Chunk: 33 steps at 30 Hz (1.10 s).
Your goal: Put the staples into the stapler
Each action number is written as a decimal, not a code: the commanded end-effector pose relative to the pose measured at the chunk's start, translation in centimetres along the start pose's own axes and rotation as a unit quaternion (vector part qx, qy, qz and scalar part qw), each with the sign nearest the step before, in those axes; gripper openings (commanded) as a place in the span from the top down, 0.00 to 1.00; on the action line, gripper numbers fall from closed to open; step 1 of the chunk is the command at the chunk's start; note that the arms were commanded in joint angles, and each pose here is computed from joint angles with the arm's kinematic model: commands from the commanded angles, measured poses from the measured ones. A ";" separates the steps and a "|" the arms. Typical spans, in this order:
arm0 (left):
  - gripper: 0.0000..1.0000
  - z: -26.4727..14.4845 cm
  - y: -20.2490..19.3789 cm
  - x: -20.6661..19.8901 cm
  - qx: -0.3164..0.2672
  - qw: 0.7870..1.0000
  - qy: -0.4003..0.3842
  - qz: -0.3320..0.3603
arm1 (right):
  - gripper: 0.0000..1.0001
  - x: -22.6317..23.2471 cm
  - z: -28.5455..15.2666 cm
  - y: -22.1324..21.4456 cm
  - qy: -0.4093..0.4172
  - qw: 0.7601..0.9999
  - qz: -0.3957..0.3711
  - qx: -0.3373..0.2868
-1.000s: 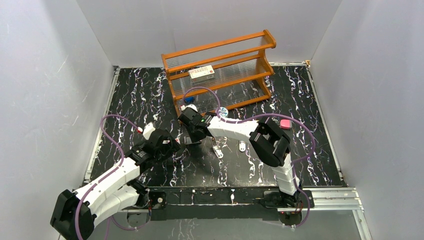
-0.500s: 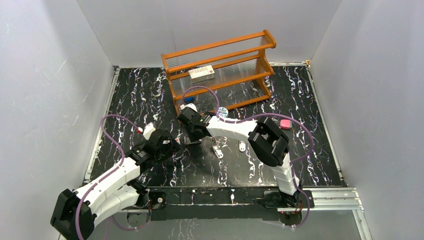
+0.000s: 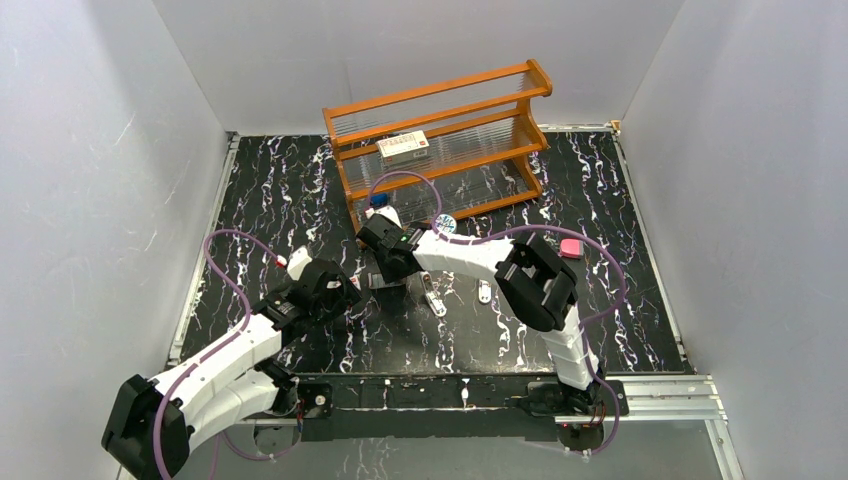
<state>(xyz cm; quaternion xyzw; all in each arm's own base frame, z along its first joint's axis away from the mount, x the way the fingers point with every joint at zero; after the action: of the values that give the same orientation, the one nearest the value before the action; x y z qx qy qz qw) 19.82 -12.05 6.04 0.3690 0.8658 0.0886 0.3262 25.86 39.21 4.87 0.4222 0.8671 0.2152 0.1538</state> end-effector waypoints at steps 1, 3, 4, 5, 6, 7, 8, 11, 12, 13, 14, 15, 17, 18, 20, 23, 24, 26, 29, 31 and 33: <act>0.26 0.2 0.1 0.6 -0.005 1.000 0.008 0.003 | 0.55 0.0 -0.2 1.6 0.000 1.000 0.017 -0.013; 0.26 0.2 0.0 0.6 -0.005 1.000 0.008 0.003 | 0.55 0.0 0.0 1.6 0.001 1.000 0.019 -0.011; 0.26 0.2 0.0 0.7 -0.004 1.000 0.009 0.004 | 0.55 0.1 0.0 1.6 0.003 1.000 0.021 -0.010; 0.26 0.2 0.0 0.7 -0.004 1.000 0.009 0.004 | 0.55 0.1 0.1 1.5 0.004 1.000 0.023 -0.009; 0.26 0.2 0.0 0.7 -0.004 1.000 0.009 0.004 | 0.55 0.1 0.1 1.5 0.005 1.000 0.026 -0.007; 0.26 0.2 0.0 0.7 -0.004 1.000 0.009 0.005 | 0.55 0.1 0.2 1.5 0.006 1.000 0.028 -0.006; 0.26 0.2 0.0 0.8 -0.004 1.000 0.009 0.005 | 0.56 0.2 0.3 1.4 0.009 1.000 0.030 -0.005; 0.26 0.2 0.0 0.8 -0.004 1.000 0.009 0.004 | 0.58 0.2 0.3 1.3 0.011 0.999 0.035 -0.001; 0.26 0.2 0.0 0.8 -0.004 1.000 0.009 0.004 | 0.59 0.1 0.4 1.1 0.010 0.999 0.037 0.002; 0.26 0.2 0.0 0.8 -0.004 1.000 0.010 0.005 | 0.60 0.1 0.4 1.0 0.009 0.999 0.038 0.005; 0.26 0.2 0.0 0.8 -0.005 1.000 0.010 0.005 | 0.60 0.0 0.5 0.8 0.009 0.999 0.040 0.006; 0.26 0.2 0.0 0.8 -0.005 1.000 0.010 0.005 | 0.61 0.1 0.4 0.7 0.010 0.999 0.042 0.008; 0.26 0.2 0.0 0.9 -0.005 1.000 0.011 0.005 | 0.62 0.0 0.4 0.7 0.010 0.999 0.046 0.008; 0.26 0.2 0.0 0.9 -0.005 1.000 0.010 0.005 | 0.63 0.0 0.4 0.6 0.012 0.999 0.048 0.007; 0.26 0.2 0.0 0.9 -0.005 1.000 0.010 0.004 | 0.65 0.0 0.4 0.7 0.015 0.999 0.052 0.004; 0.26 0.2 -0.1 1.0 -0.005 1.000 0.011 0.004 | 0.68 -0.1 0.2 1.1 0.018 0.998 0.058 -0.002; 0.26 0.2 0.0 0.9 -0.005 1.000 0.010 0.004 | 0.69 -0.2 0.2 1.2 0.018 0.998 0.059 -0.005; 0.26 0.2 0.0 0.9 -0.005 1.000 0.010 0.004 | 0.70 -0.3 0.0 1.5 0.018 0.998 0.062 -0.009; 0.26 0.2 0.0 0.9 -0.005 1.000 0.010 0.004 | 0.71 -0.5 -0.6 2.0 0.018 0.997 0.067 -0.019; 0.26 0.2 0.0 0.9 -0.005 1.000 0.010 0.004 | 0.71 -0.5 -1.1 2.5 0.022 0.997 0.070 -0.029; 0.26 0.2 0.0 0.9 -0.005 1.000 0.010 0.003 | 0.71 -0.4 -1.5 2.8 0.028 0.996 0.072 -0.037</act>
<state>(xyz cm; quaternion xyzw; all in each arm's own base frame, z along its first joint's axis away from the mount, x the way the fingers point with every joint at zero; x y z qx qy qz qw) 19.48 -11.93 5.45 0.3713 0.8672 0.0874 0.3200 26.43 39.32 4.13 0.4636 0.8499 0.2170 0.1252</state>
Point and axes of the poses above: each gripper's point midway between its finger pads, its own z axis out along the fingers, its own x axis along the line the jaws close on, y = z × x, the point moved 1 cm from there along -z, back along the fingers, and after that the axes turned 11 degrees about -z, right-handed, at the moved point
